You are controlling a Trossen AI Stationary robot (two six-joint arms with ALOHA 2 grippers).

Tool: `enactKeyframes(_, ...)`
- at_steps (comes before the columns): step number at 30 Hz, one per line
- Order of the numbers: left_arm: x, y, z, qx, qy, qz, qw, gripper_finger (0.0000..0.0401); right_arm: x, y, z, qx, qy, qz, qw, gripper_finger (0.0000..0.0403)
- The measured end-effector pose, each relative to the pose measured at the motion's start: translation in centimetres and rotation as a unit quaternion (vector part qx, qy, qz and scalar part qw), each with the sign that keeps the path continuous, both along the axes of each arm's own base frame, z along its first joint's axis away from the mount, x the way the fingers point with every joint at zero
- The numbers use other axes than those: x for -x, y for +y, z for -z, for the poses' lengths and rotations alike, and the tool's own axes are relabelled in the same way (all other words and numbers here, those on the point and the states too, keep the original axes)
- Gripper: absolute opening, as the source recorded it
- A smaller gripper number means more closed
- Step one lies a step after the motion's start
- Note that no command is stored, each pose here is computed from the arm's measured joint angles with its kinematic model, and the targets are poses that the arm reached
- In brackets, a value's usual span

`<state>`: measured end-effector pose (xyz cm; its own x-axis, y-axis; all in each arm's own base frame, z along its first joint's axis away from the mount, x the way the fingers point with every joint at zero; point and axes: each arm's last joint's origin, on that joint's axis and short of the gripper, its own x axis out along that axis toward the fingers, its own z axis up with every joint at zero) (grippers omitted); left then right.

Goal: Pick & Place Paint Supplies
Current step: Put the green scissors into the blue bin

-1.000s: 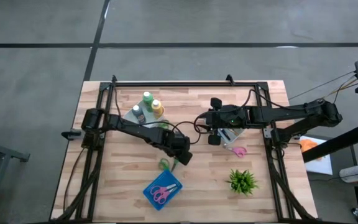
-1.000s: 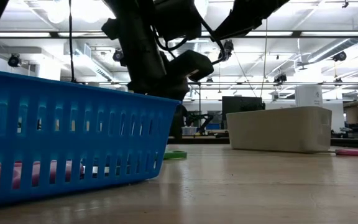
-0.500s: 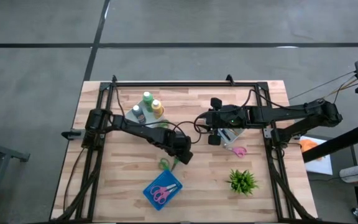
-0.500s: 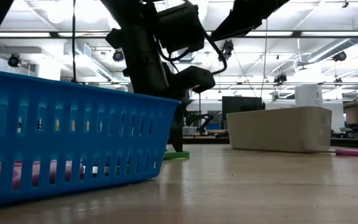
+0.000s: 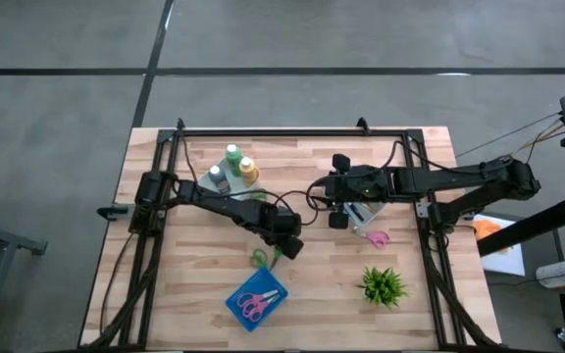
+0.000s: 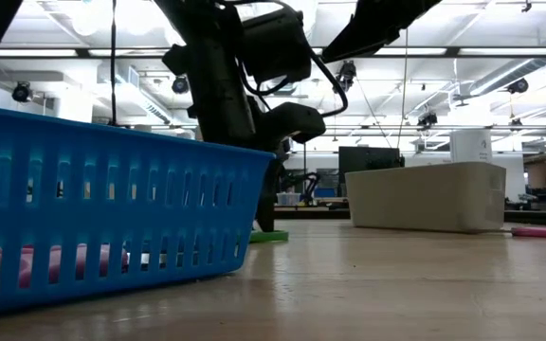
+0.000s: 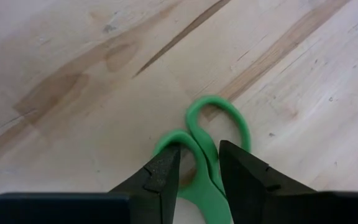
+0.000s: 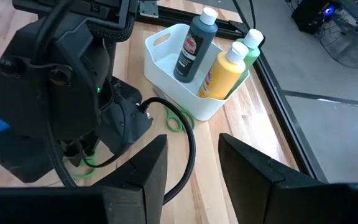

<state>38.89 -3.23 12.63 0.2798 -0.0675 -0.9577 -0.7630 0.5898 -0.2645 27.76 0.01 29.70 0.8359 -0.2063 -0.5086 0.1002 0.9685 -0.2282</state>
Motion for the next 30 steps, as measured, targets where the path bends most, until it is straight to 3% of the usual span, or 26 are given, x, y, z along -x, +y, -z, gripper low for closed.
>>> enactKeyframes(15,1.7,1.5,-0.8,0.0,0.068,-0.007,0.998,0.0119,0.0,0.0,0.0,0.0,0.0,0.0,1.0,0.0143)
enactKeyframes(22,3.0,2.5,-0.9,0.004,0.137,-0.087,0.987,0.0119,0.0,0.0,0.0,0.0,0.0,0.0,1.0,0.0143)
enactKeyframes(30,3.3,2.8,-0.9,0.008,0.147,-0.167,0.975,0.0119,0.0,0.0,0.0,0.0,0.0,0.0,1.0,0.0143)
